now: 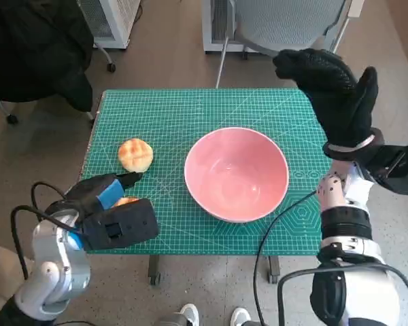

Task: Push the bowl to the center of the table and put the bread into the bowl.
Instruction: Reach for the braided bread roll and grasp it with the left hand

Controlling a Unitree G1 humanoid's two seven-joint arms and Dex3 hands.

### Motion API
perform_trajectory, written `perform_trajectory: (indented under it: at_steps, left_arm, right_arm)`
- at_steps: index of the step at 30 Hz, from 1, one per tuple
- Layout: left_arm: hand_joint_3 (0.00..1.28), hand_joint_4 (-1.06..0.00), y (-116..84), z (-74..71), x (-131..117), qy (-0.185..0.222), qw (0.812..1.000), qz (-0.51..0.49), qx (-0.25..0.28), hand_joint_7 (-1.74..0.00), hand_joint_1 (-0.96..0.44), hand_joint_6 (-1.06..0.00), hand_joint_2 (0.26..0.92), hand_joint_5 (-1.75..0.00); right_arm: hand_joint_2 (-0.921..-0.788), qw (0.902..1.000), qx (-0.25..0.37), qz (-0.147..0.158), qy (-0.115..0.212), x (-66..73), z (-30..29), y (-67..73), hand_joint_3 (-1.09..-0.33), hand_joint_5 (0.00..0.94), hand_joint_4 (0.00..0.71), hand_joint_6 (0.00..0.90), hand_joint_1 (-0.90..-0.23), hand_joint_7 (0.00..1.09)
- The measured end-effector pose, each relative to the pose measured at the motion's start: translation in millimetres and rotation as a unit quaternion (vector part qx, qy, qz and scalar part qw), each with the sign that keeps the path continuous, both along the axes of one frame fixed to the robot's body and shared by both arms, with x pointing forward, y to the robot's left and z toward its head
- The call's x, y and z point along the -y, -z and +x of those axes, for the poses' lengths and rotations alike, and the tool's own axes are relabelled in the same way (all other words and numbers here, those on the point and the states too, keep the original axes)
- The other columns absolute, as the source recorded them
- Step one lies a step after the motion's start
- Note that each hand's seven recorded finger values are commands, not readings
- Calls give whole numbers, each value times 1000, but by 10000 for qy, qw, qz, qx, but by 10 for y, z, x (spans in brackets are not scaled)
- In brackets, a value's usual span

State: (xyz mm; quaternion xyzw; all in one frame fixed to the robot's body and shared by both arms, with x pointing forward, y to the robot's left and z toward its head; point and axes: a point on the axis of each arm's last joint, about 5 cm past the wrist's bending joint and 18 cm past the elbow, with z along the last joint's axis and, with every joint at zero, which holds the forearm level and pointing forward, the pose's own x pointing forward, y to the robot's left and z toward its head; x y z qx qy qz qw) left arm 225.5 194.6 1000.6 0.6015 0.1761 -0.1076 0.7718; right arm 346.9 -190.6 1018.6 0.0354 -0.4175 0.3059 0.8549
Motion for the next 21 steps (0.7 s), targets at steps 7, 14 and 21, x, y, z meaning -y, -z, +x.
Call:
perform_trajectory:
  at_steps: [7, 14, 21]
  left_arm:
    - [9, -320, 42, 20, 14, 6, 9999, 113, 0, -11, -10, -468, 769, -5]
    - [9, -478, 65, 30, 24, 20, 9997, 224, 10, -16, -4, -489, 774, -76]
    - [14, -370, 113, 52, 23, 7, 9995, 303, -75, -5, 6, -520, 773, -795]
  right_arm:
    - [-921, 10000, 45, -5, -28, 2, -1, -8, -752, 0, 180, 258, -657, 3]
    - [-921, 10000, 68, -34, -52, 3, -2, -9, -755, 0, 179, 257, -647, 2]
    - [-921, 9999, 96, -53, -66, 4, -2, -13, -755, 1, 179, 257, -646, 2]
